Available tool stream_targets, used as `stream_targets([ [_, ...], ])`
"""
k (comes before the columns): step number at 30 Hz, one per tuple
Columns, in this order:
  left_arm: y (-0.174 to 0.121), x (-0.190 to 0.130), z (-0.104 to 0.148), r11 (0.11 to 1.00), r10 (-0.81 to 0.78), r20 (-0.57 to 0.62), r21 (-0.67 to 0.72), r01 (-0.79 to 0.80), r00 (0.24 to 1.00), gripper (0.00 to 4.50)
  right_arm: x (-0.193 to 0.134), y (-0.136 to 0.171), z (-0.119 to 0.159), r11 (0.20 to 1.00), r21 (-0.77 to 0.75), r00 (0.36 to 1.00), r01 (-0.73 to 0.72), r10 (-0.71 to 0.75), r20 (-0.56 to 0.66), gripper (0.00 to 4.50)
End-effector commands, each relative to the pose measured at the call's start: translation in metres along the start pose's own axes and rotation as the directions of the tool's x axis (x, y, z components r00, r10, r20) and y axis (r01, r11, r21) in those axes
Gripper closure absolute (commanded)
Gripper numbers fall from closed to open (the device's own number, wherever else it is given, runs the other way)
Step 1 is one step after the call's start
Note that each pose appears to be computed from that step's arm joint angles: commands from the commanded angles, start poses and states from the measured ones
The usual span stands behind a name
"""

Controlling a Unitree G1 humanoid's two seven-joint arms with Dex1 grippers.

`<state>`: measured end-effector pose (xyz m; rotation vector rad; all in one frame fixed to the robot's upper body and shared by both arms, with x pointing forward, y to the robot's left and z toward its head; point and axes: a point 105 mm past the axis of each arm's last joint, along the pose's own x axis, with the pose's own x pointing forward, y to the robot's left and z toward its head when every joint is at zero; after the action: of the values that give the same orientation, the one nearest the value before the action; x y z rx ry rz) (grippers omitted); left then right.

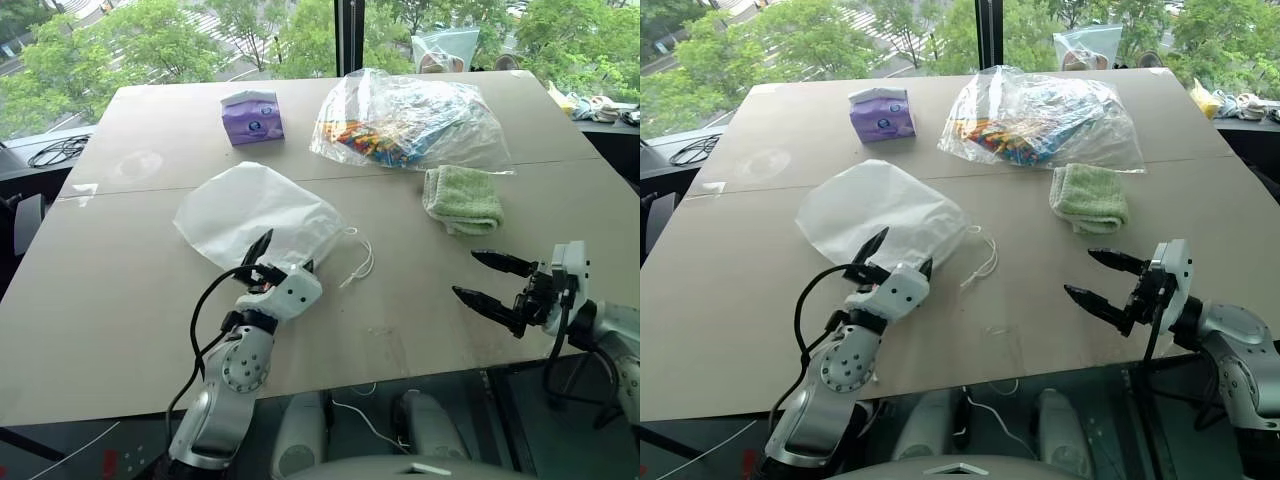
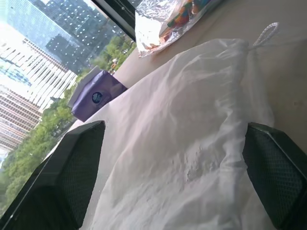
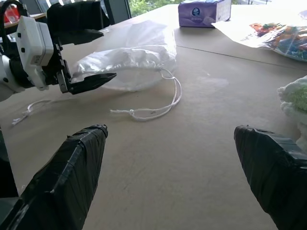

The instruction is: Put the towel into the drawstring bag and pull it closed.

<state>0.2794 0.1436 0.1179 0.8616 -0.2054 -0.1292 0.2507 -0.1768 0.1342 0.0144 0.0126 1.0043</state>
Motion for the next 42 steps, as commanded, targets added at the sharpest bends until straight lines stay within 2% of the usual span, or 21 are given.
stream_targets([
  [1, 0.010, 0.002, 0.006, 0.999, 0.048, 0.033, 0.004, -0.048, 0.998, 1.29, 0.002, 0.002, 0.016, 0.999, -0.048, 0.998, -0.016, 0.019, 0.054, 0.00],
  [2, 0.011, 0.002, 0.005, 0.999, 0.052, 0.030, 0.001, -0.052, 0.998, 1.64, 0.003, 0.004, 0.018, 0.998, -0.054, 0.997, -0.025, 0.028, 0.066, 0.00],
  [7, 0.013, 0.003, 0.002, 0.998, 0.057, 0.023, 0.001, -0.057, 0.998, 4.15, 0.008, 0.006, 0.027, 0.997, -0.065, 0.994, -0.041, 0.048, 0.103, 0.00],
  [8, 0.015, 0.003, 0.002, 0.998, 0.060, 0.021, -0.002, -0.060, 0.998, 4.47, 0.008, 0.007, 0.028, 0.997, -0.065, 0.993, -0.045, 0.052, 0.104, 0.00],
  [13, 0.031, 0.011, 0.009, 0.995, 0.098, 0.034, -0.029, -0.097, 0.995, 4.47, 0.011, 0.004, 0.026, 0.996, -0.081, 0.995, -0.028, 0.036, 0.089, 0.00],
  [18, 0.045, 0.017, 0.026, 0.996, 0.081, 0.119, -0.039, -0.077, 0.990, 4.47, 0.019, -0.027, 0.028, 0.970, -0.185, 0.986, 0.157, -0.143, 0.087, 0.00],
  [21, 0.050, 0.020, 0.029, 0.996, 0.070, 0.133, -0.066, -0.062, 0.989, 4.47, 0.032, -0.052, 0.029, 0.917, -0.261, 0.953, 0.301, -0.281, 0.110, 0.00],
  [25, 0.065, 0.027, 0.029, 0.986, 0.091, 0.121, -0.147, -0.073, 0.988, 4.47, 0.048, -0.083, 0.018, 0.806, -0.408, 0.889, 0.428, -0.457, 0.029, 0.00],
  [28, 0.075, 0.034, 0.030, 0.969, 0.093, 0.104, -0.238, -0.066, 0.990, 4.47, 0.062, -0.087, 0.024, 0.766, -0.491, 0.889, 0.415, -0.456, 0.040, 0.00],
  [30, 0.080, 0.039, 0.033, 0.968, 0.072, 0.113, -0.247, -0.042, 0.991, 4.47, 0.070, -0.086, 0.016, 0.745, -0.566, 0.898, 0.352, -0.439, -0.019, 0.00],
  [34, 0.089, 0.047, 0.036, 0.970, 0.066, 0.117, -0.240, -0.036, 0.991, 4.47, 0.069, -0.109, 0.006, 0.691, -0.618, 0.847, 0.375, -0.526, -0.074, 0.00],
  [38, 0.091, 0.048, 0.033, 0.974, 0.061, 0.113, -0.226, -0.034, 0.992, 4.47, 0.065, -0.141, 0.004, 0.629, -0.636, 0.762, 0.446, -0.640, -0.098, 0.00],
  [40, 0.092, 0.046, 0.032, 0.975, 0.063, 0.110, -0.220, -0.037, 0.992, 4.47, 0.070, -0.143, 0.009, 0.653, -0.590, 0.775, 0.476, -0.628, -0.069, 0.00],
  [42, 0.094, 0.044, 0.030, 0.977, 0.067, 0.105, -0.207, -0.044, 0.992, 4.47, 0.076, -0.134, 0.012, 0.715, -0.548, 0.828, 0.433, -0.556, -0.072, 0.00],
])
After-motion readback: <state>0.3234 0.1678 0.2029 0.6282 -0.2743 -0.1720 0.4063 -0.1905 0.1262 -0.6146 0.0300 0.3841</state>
